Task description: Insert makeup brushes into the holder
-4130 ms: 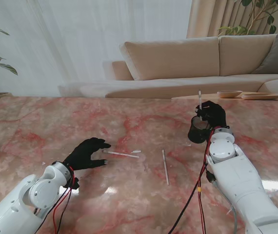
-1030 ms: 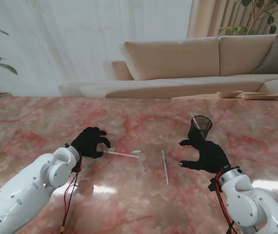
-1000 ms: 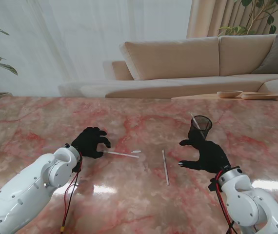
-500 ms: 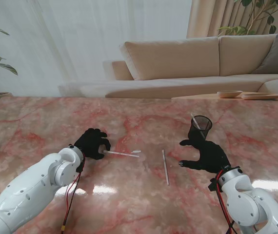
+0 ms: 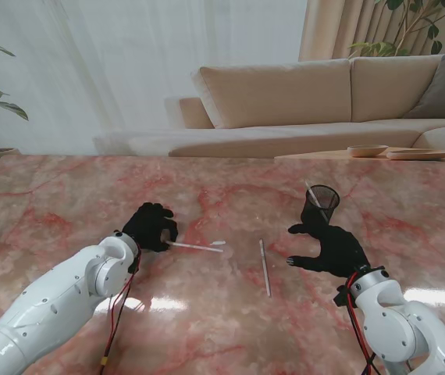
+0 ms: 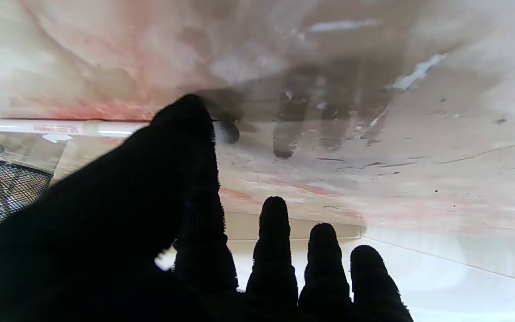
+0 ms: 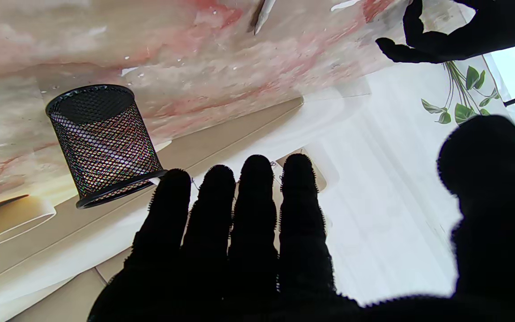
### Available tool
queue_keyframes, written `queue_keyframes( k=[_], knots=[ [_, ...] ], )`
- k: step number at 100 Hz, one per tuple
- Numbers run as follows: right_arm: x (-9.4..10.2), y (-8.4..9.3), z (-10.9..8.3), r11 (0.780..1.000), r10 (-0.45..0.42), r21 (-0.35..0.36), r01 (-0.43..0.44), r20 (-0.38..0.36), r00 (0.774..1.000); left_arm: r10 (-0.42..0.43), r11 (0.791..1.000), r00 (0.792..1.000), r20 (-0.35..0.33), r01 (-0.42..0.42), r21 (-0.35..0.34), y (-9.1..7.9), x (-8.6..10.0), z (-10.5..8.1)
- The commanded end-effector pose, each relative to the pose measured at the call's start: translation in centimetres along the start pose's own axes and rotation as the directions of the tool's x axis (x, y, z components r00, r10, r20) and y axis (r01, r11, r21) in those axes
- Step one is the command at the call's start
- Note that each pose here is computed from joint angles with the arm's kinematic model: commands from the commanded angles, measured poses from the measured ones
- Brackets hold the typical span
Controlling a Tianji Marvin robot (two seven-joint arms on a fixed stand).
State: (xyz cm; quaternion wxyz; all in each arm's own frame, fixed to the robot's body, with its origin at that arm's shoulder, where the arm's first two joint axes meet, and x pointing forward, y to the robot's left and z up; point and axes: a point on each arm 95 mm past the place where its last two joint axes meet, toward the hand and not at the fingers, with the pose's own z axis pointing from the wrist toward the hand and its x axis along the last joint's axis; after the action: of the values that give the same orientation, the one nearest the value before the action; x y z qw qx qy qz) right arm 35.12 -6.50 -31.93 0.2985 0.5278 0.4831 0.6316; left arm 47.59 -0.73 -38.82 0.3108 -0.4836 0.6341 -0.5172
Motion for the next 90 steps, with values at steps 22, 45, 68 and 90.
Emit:
queue_keyframes(
  k=[22,45,68,90],
  knots=[
    [-0.4,-0.3,-0.3,1.000,0.007,0.024,-0.007,0.016,1.000,0.029,0.999,0.999,0.031,-0.028,-0.039,2.3,-0.6,-0.1],
    [-0.5,-0.2,-0.4,1.000,0.010,0.024,-0.011,0.020,1.000,0.046,0.997,0.999,0.025,-0.044,-0.058,2.9,-0.5,0.0],
    [-0.6,-0.1,-0.5,1.000,0.017,0.022,-0.017,0.023,1.000,0.095,0.991,0.995,-0.009,-0.096,-0.099,3.5,-0.6,-0.1],
    [-0.6,-0.1,-0.4,1.000,0.015,0.021,-0.015,0.020,1.000,0.125,0.988,0.992,-0.032,-0.127,-0.087,3.2,-0.4,-0.2]
  ],
)
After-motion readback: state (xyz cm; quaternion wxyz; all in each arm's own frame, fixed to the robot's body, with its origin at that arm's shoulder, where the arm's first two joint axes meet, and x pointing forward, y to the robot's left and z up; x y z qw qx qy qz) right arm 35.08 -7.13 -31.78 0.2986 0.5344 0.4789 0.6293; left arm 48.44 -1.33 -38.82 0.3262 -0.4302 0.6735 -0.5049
